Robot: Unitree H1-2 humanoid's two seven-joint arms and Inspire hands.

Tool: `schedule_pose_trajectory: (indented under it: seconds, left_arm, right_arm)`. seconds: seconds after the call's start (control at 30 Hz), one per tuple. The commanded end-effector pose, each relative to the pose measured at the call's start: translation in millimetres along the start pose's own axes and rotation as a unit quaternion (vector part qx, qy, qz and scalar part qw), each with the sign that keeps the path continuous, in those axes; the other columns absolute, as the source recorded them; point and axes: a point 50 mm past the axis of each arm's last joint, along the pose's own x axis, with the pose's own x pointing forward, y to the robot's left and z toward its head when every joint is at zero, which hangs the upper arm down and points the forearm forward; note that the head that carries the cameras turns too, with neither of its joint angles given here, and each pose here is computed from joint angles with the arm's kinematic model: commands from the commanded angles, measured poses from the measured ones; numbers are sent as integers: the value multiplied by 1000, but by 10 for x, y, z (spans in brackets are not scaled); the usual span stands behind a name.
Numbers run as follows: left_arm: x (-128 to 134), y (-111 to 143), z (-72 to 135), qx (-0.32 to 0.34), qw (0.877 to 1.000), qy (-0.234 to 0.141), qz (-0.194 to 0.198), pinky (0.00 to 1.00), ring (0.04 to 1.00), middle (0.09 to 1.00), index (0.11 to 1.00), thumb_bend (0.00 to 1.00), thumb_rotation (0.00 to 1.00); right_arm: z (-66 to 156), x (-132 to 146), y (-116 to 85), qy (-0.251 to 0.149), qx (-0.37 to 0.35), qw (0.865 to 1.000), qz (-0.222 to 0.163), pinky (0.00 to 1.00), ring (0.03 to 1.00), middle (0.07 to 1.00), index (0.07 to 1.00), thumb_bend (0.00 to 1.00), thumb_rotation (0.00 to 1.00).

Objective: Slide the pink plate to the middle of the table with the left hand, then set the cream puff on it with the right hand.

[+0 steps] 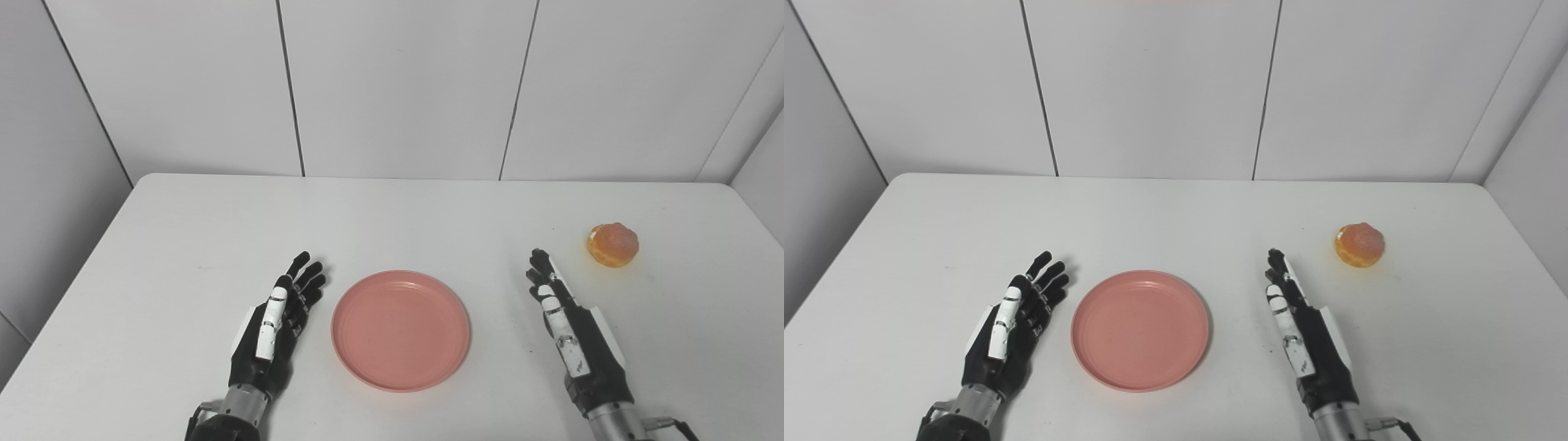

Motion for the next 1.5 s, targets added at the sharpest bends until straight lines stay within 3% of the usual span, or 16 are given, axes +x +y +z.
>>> schedule_pose_trajectory:
  seconds: [0.0,0.37,0.6,0.73,0.8,0.97,1.1,1.2,1.37,1.47]
  left_arm:
    - [-71,27,-42,6,1000,6,14,980,940,938,932,435,1000]
    - [-252,122,-120,14,1000,13,24,979,958,949,947,392,1000]
    - [-272,135,-169,7,999,22,22,975,947,938,944,382,1000]
    - [-285,178,-216,10,999,26,20,976,941,933,938,375,1000]
    - [-286,189,-238,8,999,29,20,975,941,933,936,385,1000]
    - [-294,229,-289,6,999,29,16,969,946,940,940,383,1000]
    - [-301,265,-317,3,999,29,18,962,940,935,932,397,1000]
    - [-306,286,-331,1,999,32,20,939,927,925,924,413,1000]
    - [-318,343,-365,-3,999,32,14,936,926,925,930,428,1000]
    - [-328,378,-388,-6,999,32,13,918,915,918,924,436,1000]
  right_arm:
    - [187,84,-56,-30,-7,1000,-7,1000,990,999,992,262,1000]
    - [311,233,-302,-49,-58,997,-32,999,967,977,989,364,1000]
    - [399,348,-558,-54,-119,990,-58,998,961,977,991,516,1000]
    - [447,423,-716,-52,-155,984,-67,1000,976,988,993,527,1000]
    - [478,473,-793,-50,-195,977,-72,957,964,980,971,484,999]
    - [523,582,-909,-33,-273,959,-66,902,942,974,970,444,934]
    - [548,660,-984,-4,-300,952,-68,840,923,961,946,536,827]
    - [542,725,-1030,3,-305,950,-70,854,925,953,929,579,749]
    - [562,837,-1076,13,-345,936,-76,849,917,939,928,708,652]
    - [560,903,-1130,24,-356,930,-89,776,883,932,934,811,559]
